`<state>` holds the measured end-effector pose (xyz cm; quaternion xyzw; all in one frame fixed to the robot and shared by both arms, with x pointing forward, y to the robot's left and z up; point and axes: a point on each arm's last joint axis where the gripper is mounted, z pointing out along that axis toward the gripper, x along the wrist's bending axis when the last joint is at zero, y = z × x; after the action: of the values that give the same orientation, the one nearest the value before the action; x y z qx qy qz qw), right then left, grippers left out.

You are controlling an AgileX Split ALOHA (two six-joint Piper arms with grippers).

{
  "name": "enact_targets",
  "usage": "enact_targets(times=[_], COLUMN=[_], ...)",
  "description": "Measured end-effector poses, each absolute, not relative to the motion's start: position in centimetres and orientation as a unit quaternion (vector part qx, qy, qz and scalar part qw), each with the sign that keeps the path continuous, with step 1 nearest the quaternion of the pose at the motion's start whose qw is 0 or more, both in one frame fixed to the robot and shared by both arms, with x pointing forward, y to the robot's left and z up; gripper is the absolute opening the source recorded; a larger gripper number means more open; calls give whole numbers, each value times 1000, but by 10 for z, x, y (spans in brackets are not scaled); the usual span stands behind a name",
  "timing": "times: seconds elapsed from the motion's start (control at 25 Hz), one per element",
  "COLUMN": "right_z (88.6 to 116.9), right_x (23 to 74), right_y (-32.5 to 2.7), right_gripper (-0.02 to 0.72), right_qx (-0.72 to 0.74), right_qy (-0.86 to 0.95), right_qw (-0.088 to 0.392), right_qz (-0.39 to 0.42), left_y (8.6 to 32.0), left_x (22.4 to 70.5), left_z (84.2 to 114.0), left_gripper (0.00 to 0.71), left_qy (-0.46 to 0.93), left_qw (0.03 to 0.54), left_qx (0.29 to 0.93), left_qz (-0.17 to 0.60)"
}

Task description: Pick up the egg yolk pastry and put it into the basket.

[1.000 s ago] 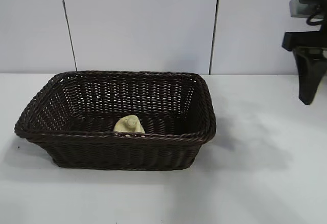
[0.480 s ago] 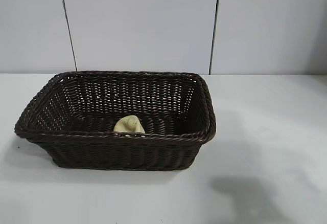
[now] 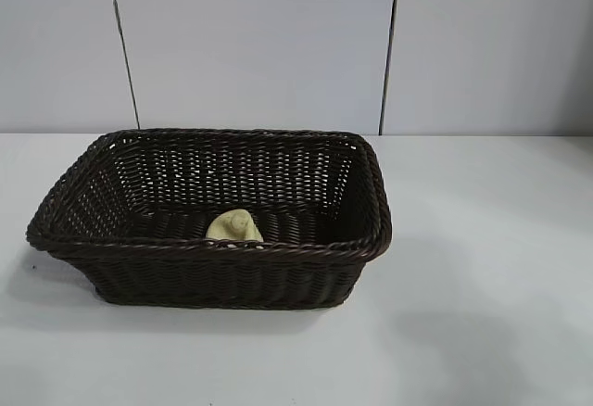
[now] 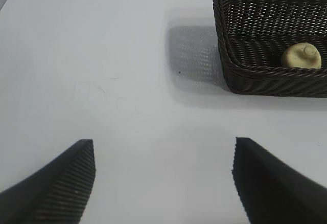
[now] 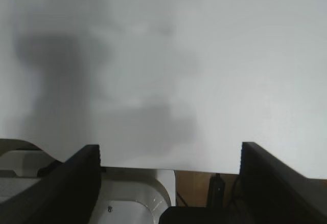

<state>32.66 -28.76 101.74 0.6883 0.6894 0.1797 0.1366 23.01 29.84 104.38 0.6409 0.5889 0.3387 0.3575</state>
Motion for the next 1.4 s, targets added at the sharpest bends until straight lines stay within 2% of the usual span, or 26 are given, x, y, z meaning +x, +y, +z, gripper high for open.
enact_targets(times=[0.68,1.04,1.4], right_z=[1043,1043,1043], right_x=[256,234,234], right_y=[-296,-298,-298], right_gripper=[546,546,546], right_qx=[630,607,627], right_qy=[633,610,589], right_qw=[276,314,327], right_qz=[354,402,391], left_y=[298,298,298], left_x=[230,230,230], left_z=[1044,1044,1044], left_gripper=[542,542,542], left_qy=[589,589,589], left_qw=[357,357,357], left_qx=[641,641,641], left_qz=[339,339,339])
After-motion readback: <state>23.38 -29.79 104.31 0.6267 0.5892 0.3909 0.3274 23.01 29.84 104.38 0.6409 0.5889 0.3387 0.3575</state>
